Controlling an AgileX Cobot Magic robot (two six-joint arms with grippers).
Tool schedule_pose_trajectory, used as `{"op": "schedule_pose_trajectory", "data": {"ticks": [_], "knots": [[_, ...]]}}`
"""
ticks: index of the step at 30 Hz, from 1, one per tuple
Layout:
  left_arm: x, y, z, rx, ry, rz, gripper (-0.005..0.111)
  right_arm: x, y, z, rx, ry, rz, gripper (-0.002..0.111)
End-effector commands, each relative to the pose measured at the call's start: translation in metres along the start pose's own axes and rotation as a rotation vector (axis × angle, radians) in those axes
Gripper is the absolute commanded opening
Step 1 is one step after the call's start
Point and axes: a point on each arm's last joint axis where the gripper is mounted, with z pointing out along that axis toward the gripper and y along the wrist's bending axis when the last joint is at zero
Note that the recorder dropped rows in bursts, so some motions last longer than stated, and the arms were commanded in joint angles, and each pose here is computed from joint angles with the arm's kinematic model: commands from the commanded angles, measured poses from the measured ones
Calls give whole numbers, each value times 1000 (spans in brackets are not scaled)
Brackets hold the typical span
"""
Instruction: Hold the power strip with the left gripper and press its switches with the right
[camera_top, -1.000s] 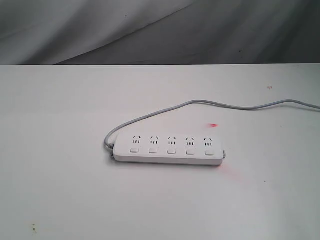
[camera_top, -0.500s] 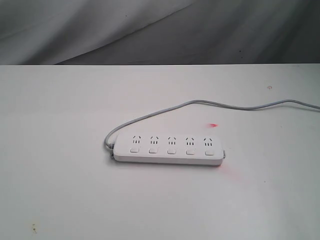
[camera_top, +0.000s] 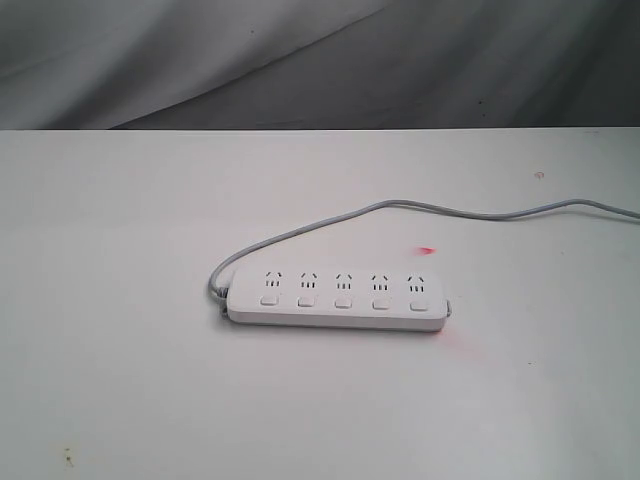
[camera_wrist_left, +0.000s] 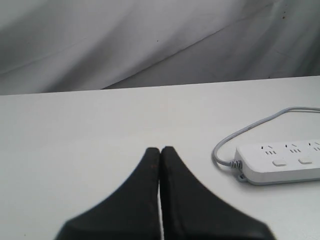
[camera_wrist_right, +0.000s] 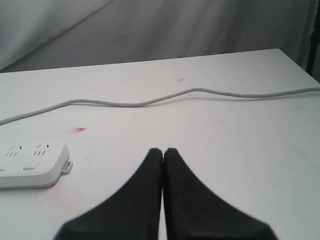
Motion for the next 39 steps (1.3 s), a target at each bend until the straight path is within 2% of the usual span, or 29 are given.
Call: {"op": "schedule_pose_trajectory", "data": {"ticks": [1, 20, 22, 24, 27, 29, 33, 39], "knots": [[-7, 0, 0, 3, -89, 9, 1, 0, 0, 0, 3, -5, -13, 0], [-10, 0, -1, 2, -122, 12, 1, 0, 0, 0, 3, -5, -13, 0], [-10, 0, -1, -5, -122, 46, 1, 0, 0, 0, 3, -5, -13, 0], [-10, 0, -1, 8, -121, -44, 1, 0, 0, 0, 3, -5, -13, 0], [-14, 0, 2, 11, -117, -99, 1, 0, 0, 0, 3, -5, -13, 0], [-37, -1, 7, 12, -86, -100, 1, 0, 0, 0, 3, -5, -13, 0], [-88, -1, 19, 11, -54, -29, 1, 0, 0, 0, 3, -5, -13, 0], [-155, -12, 45, 81, 22, 91, 1, 0, 0, 0, 3, -5, -13, 0]]}}
